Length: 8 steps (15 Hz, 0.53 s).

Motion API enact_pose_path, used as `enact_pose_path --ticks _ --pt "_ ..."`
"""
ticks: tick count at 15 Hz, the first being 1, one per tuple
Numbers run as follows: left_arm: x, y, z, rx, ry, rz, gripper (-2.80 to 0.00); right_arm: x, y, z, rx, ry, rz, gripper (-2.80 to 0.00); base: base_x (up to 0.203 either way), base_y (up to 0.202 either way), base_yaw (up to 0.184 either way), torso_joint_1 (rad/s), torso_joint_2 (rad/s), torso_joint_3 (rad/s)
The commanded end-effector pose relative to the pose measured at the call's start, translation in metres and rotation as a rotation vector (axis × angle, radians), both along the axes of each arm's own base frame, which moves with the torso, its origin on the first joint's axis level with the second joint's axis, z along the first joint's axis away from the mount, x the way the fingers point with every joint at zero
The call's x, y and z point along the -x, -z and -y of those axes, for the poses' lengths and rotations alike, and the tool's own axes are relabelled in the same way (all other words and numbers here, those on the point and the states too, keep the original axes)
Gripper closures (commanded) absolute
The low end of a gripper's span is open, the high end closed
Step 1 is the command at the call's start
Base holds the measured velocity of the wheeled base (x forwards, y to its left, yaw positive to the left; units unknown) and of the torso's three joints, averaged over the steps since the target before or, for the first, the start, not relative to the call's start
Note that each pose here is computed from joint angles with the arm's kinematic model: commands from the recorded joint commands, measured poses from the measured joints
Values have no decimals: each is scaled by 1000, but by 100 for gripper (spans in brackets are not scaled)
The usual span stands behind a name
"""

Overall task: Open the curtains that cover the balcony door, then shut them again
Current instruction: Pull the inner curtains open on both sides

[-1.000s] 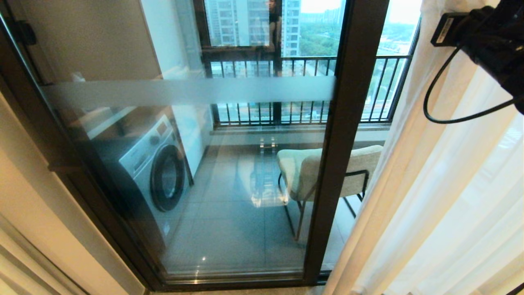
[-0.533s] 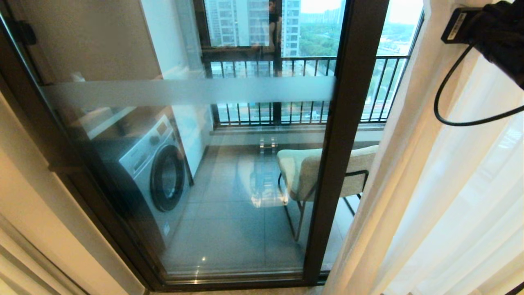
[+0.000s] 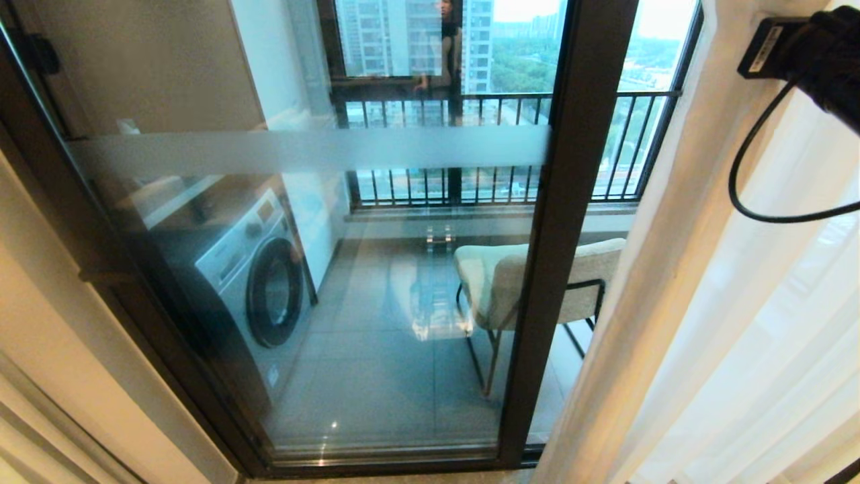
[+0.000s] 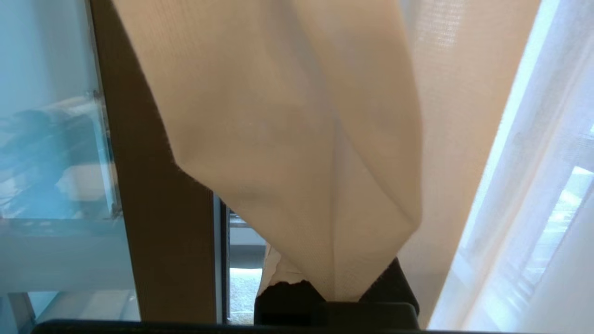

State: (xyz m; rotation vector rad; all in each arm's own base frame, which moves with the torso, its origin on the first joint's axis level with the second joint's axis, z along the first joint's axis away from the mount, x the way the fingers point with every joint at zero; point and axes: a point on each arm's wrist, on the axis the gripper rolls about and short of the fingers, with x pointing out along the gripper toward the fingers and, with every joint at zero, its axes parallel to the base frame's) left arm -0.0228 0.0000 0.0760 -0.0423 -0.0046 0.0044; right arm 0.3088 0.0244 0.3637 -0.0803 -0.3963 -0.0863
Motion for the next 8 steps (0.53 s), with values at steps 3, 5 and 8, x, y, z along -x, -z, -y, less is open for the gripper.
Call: enact_pose_path --ticks 3,5,8 --pt "0 0 0 1 0 0 0 7 -2 -5 -11 -22 9 0 0 0 0 0 0 0" --pt "0 0 0 -1 0 0 0 7 -1 -11 -17 -43 7 0 0 0 0 0 0 0" --pt "0 0 0 1 0 1 0 10 4 -16 -19 -63 -9 0 0 0 0 0 0 0"
